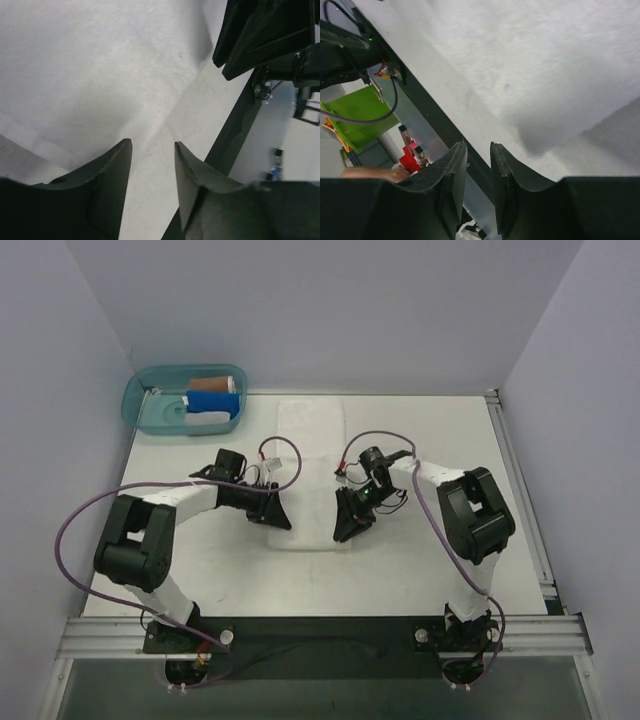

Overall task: Roll the towels
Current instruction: Fold the towel, then roll the towel

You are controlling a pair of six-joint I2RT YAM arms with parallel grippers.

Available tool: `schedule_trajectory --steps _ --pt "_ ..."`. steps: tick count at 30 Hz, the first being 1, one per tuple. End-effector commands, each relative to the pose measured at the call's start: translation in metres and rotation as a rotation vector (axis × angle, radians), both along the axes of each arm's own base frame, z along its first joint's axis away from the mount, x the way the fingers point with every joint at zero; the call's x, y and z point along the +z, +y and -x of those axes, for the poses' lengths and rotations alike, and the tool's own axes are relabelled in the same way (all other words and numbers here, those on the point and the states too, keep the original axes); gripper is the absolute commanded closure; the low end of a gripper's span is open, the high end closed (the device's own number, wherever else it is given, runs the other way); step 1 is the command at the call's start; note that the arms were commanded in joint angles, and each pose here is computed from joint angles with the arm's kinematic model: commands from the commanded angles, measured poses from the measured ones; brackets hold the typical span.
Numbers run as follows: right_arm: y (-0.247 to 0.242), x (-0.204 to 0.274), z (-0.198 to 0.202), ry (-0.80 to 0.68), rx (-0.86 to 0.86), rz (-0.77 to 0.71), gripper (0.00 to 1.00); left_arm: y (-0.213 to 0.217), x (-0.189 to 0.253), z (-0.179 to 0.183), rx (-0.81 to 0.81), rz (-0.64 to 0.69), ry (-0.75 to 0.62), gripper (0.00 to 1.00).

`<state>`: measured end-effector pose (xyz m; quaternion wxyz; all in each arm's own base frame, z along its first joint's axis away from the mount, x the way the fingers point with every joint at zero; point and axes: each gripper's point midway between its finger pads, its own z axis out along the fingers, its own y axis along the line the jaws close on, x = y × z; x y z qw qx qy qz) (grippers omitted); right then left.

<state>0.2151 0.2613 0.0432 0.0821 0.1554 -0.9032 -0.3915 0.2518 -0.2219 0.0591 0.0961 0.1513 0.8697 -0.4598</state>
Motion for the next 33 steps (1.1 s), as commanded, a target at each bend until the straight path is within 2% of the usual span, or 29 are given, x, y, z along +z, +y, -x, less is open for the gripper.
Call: schedule_trajectory --steps 1,2,3,5,6,9,14,15,17,19,23,26,27,30,31,32,33 --pt "0.007 0.073 -0.017 -0.194 0.021 -0.102 0.73 -0.003 0.06 -0.004 -0.141 -0.079 -0.405 0.47" --pt "0.012 0.088 -0.028 -0.25 0.017 -0.119 0.71 -0.003 0.062 0.004 -0.18 -0.123 -0.46 0.45" --pt "0.013 0.093 -0.034 -0.272 0.009 -0.116 0.7 -0.005 0.067 0.009 -0.255 -0.204 -0.618 0.44" --pt "0.019 0.102 -0.054 -0.328 -0.001 -0.111 0.69 -0.001 0.057 0.019 -0.341 -0.298 -0.727 0.41" --pt "0.02 0.102 -0.06 -0.334 -0.006 -0.108 0.69 0.002 0.053 0.019 -0.419 -0.395 -0.849 0.41" --pt "0.037 0.106 -0.078 -0.321 -0.014 -0.137 0.68 0.007 0.036 0.018 -0.57 -0.559 -1.019 0.39" --pt "0.059 0.085 -0.106 -0.313 -0.021 -0.132 0.68 -0.013 0.016 0.021 -0.712 -0.679 -1.224 0.41" --pt "0.064 0.087 -0.113 -0.322 -0.023 -0.142 0.68 -0.012 0.0 0.027 -0.762 -0.716 -1.225 0.42" --pt "0.069 0.068 -0.121 -0.284 -0.028 -0.13 0.69 -0.022 -0.003 0.025 -0.795 -0.75 -1.303 0.42" --pt "0.074 0.055 -0.127 -0.26 -0.031 -0.125 0.71 -0.021 -0.02 0.027 -0.845 -0.786 -1.309 0.43" --pt "0.076 0.031 -0.132 -0.269 -0.019 -0.091 0.74 -0.02 -0.031 0.008 -0.821 -0.905 -1.422 0.47" --pt "0.073 0.012 -0.127 -0.242 -0.012 -0.065 0.75 -0.015 -0.045 0.005 -0.84 -0.948 -1.417 0.52" --pt "0.071 0.007 -0.126 -0.241 -0.009 -0.056 0.76 -0.014 -0.047 0.006 -0.847 -0.947 -1.416 0.53" --pt "0.067 -0.01 -0.116 -0.212 0.002 -0.028 0.78 -0.015 -0.05 0.011 -0.862 -0.929 -1.397 0.65" --pt "0.065 -0.012 -0.113 -0.209 0.007 -0.024 0.78 -0.011 -0.054 0.019 -0.903 -0.917 -1.356 0.69" --pt "0.063 -0.017 -0.104 -0.193 0.017 -0.013 0.79 -0.021 -0.041 0.02 -0.868 -0.872 -1.35 0.77" --pt "0.061 -0.019 -0.1 -0.191 0.024 -0.006 0.8 -0.028 -0.041 0.036 -0.916 -0.799 -1.313 0.79"
